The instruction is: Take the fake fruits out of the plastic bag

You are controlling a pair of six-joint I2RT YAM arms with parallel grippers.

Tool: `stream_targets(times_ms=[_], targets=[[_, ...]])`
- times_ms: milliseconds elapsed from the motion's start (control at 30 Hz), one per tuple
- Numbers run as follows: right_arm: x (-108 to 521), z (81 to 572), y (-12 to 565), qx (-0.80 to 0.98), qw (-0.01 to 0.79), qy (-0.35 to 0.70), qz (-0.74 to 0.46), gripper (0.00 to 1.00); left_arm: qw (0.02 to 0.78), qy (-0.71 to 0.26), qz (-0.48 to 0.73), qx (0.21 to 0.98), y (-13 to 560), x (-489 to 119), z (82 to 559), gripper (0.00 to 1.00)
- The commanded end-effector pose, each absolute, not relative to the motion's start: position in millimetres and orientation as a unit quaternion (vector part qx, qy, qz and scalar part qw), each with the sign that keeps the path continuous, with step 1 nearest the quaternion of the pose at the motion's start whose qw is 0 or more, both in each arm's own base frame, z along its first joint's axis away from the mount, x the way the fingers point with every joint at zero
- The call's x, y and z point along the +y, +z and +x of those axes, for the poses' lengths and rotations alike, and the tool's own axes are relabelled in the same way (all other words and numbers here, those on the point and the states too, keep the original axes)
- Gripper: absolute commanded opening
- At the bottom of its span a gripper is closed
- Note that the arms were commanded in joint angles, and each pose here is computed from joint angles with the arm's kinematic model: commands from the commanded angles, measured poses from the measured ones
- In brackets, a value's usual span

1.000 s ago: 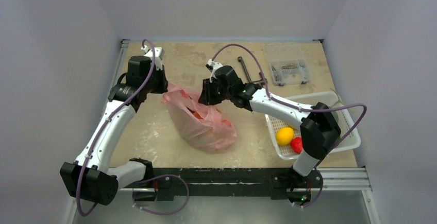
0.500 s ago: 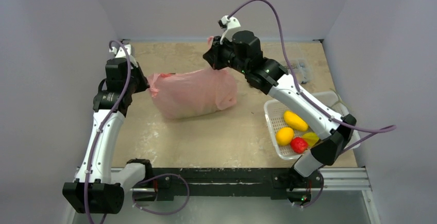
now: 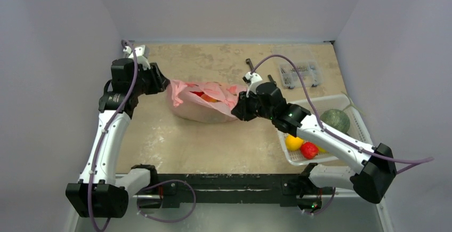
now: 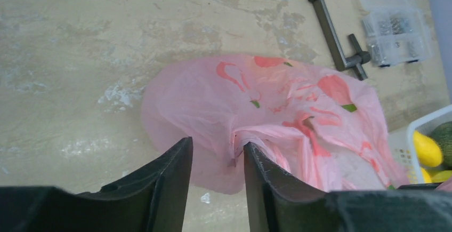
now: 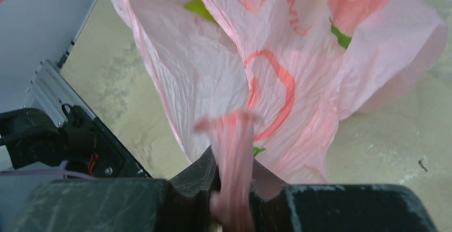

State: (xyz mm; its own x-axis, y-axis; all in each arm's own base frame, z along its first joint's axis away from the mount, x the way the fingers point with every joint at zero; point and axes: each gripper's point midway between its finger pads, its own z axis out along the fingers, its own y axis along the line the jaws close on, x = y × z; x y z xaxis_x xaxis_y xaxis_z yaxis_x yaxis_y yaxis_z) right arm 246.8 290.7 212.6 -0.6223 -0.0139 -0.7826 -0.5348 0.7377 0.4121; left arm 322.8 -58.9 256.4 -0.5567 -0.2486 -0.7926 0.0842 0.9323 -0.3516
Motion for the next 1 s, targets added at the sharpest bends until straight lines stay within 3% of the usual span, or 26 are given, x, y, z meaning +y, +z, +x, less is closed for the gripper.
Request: stream_targets(times_ms=[0,100,233,367,700,867,967], targets=[[291.4,223.4,227.4,0.821,0.396,0.373,-0.172,0.17,0.508,-0.204,-0.012,0.837,277.2,-67.7,323.0,0.54],[290.9,215.0,226.5,0.815,0.396,0.384,-0.178,0.31,0.516,-0.210,0.009,0.831,283.9,-71.9,315.3,0.74],[286.1,217.7,229.8,0.814,0.409,0.376,-0.172,0.51,0.522,-0.185,0.075,0.829,286.2,-87.4,298.3,0.87],[282.1,221.1,241.1,0.806,0.429,0.370,-0.171,0.61,0.481,-0.144,0.092,0.860,286.7,-92.2,270.0,0.99],[276.5,232.5,248.5,0.805,0.454,0.336,-0.185,0.85,0.437,-0.007,0.075,0.896,287.3,-70.2,231.1,0.99],[275.5,236.4,252.1,0.805,0.460,0.332,-0.174,0.87,0.393,0.050,0.100,0.913,266.2,-78.2,226.1,0.88],[274.0,238.3,254.2,0.805,0.465,0.328,-0.170,0.83,0.354,0.075,0.108,0.926,246.5,-78.7,225.0,0.79]])
